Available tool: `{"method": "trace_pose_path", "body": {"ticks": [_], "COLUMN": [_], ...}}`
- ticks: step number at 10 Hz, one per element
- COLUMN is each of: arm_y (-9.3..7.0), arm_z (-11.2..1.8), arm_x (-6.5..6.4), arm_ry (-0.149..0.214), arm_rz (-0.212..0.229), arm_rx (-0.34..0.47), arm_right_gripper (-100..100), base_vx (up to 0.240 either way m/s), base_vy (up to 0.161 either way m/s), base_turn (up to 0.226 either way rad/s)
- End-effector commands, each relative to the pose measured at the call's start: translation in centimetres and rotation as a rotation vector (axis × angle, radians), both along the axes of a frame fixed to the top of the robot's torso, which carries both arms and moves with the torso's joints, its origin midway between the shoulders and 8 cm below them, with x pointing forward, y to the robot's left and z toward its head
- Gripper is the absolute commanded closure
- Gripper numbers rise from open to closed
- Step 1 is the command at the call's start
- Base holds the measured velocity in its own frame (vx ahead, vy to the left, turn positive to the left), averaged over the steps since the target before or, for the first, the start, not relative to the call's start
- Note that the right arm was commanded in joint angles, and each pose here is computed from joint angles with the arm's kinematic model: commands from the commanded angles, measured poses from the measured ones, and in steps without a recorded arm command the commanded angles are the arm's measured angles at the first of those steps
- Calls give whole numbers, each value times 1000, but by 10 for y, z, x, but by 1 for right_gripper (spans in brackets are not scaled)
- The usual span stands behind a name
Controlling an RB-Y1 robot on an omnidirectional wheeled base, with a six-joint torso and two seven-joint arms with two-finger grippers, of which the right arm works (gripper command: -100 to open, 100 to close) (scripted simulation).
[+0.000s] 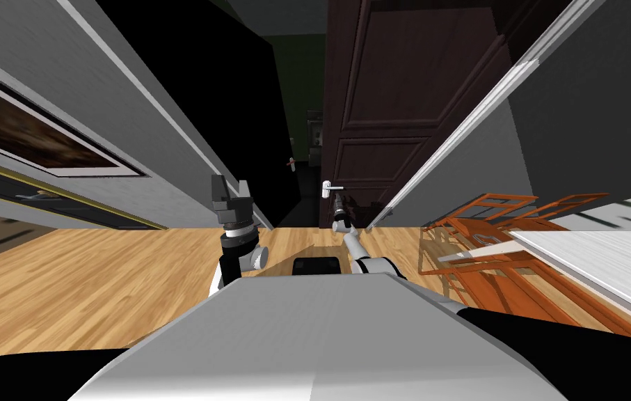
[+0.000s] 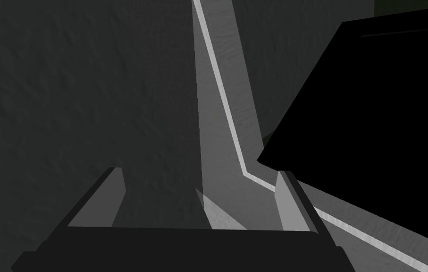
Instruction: Push the door open
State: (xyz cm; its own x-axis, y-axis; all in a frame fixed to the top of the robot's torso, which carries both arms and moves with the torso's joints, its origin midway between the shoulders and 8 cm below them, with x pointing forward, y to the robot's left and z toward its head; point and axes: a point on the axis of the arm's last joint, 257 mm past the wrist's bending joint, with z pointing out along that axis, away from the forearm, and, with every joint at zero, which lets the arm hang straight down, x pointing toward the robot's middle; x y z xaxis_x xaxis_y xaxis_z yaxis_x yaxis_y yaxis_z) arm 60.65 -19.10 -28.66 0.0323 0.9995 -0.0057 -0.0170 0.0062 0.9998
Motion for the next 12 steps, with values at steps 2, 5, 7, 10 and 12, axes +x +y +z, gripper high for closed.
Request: {"method": "trace_pose_path", "body": {"ticks": [2,5,7,10,12], "arm_y": [-18,-35,-37,-20,-26], "arm_z": [1,1,0,-5,-6], "arm_x": [1,2,2,-1,1], "arm_ry": [-2,-4,-3,4,5], "arm_rz": [-13,-28,-32,-25,-26], "arm_rx": [-28,-51,-49,-13,-23], "arm_right_gripper": [-100,-100,-100,-100,100], "base_vx": [73,191,193,212,38], "base_vy": [6,1,-3,-5,0], "base_turn": [10,22,26,23,1]}}
